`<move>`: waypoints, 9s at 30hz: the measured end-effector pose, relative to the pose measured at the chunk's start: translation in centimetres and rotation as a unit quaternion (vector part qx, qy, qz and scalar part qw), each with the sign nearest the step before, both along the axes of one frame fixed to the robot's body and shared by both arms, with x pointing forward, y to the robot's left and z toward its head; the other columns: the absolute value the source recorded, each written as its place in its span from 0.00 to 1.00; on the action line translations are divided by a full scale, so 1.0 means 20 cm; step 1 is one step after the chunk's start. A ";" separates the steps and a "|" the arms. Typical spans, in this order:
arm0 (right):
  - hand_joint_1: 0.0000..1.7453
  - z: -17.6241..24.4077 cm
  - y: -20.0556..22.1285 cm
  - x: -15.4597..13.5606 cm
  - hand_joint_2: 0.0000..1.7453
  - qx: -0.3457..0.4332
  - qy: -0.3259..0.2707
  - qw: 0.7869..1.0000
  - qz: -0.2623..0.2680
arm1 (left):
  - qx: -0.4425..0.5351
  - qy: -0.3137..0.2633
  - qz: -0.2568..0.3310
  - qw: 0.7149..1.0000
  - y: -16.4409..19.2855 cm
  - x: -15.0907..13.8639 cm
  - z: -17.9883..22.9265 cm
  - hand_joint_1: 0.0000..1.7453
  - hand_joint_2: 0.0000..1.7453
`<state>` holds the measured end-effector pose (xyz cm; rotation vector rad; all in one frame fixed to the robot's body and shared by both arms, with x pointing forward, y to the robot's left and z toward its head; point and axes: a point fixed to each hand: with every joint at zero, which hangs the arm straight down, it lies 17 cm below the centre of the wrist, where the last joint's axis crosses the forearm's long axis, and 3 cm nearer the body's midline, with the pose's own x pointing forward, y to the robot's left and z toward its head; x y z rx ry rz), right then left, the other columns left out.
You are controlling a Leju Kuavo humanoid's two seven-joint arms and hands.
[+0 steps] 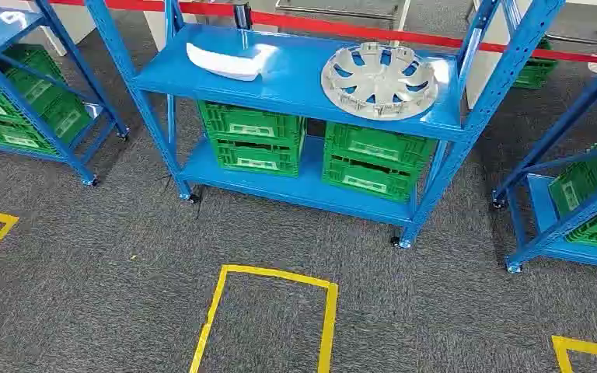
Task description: Take the parts from the cabinet and place them on the table.
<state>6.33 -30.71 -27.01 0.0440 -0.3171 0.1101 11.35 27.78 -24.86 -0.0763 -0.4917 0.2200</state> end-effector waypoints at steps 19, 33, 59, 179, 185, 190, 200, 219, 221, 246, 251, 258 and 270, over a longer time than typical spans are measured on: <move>0.00 0.21 0.18 0.50 0.00 0.079 -0.173 0.982 -0.002 | -0.014 -0.073 0.041 0.996 0.12 0.13 0.15 0.00 0.00; 0.00 1.01 0.28 1.38 0.00 0.136 -0.453 0.881 0.019 | -0.022 -0.090 0.056 0.994 0.14 0.15 0.18 0.00 0.00; 0.00 3.12 0.69 1.42 0.00 0.269 -0.820 0.467 0.192 | -0.038 -0.095 0.120 0.987 0.14 0.18 0.23 0.00 0.00; 0.00 2.66 1.09 1.31 0.00 0.144 -0.703 0.622 0.314 | -0.049 -0.123 0.183 0.974 0.20 0.19 0.30 0.00 0.00; 0.00 2.70 0.93 1.43 0.00 0.066 -0.729 0.632 0.255 | -0.049 -0.126 0.181 0.974 0.20 0.19 0.31 0.00 0.00; 0.00 2.71 0.86 1.45 0.00 0.051 -0.732 0.640 0.231 | -0.049 -0.124 0.179 0.975 0.20 0.18 0.30 0.00 0.00; 0.00 2.77 0.72 1.48 0.00 0.025 -0.741 0.646 0.179 | -0.051 -0.125 0.174 0.975 0.19 0.19 0.31 0.00 0.00; 0.00 2.76 0.79 1.36 0.00 0.118 -0.755 0.602 0.230 | -0.052 -0.129 0.153 0.978 0.17 0.18 0.27 0.00 0.00; 0.00 2.75 0.79 1.38 0.00 0.115 -0.752 0.606 0.233 | -0.055 -0.130 0.152 0.978 0.17 0.19 0.27 0.00 0.00; 0.00 2.72 0.78 1.42 0.00 0.098 -0.740 0.619 0.242 | -0.062 -0.132 0.147 0.978 0.17 0.19 0.28 0.00 0.00; 0.00 2.72 0.78 1.42 0.00 0.099 -0.740 0.620 0.242 | -0.062 -0.132 0.148 0.978 0.17 0.19 0.28 0.00 0.00; 0.00 2.71 0.77 1.42 0.00 0.100 -0.736 0.625 0.238 | -0.060 -0.135 0.145 0.978 0.19 0.19 0.29 0.00 0.00; 0.00 2.69 0.76 1.43 0.00 0.096 -0.733 0.631 0.235 | -0.059 -0.136 0.142 0.979 0.19 0.19 0.29 0.00 0.00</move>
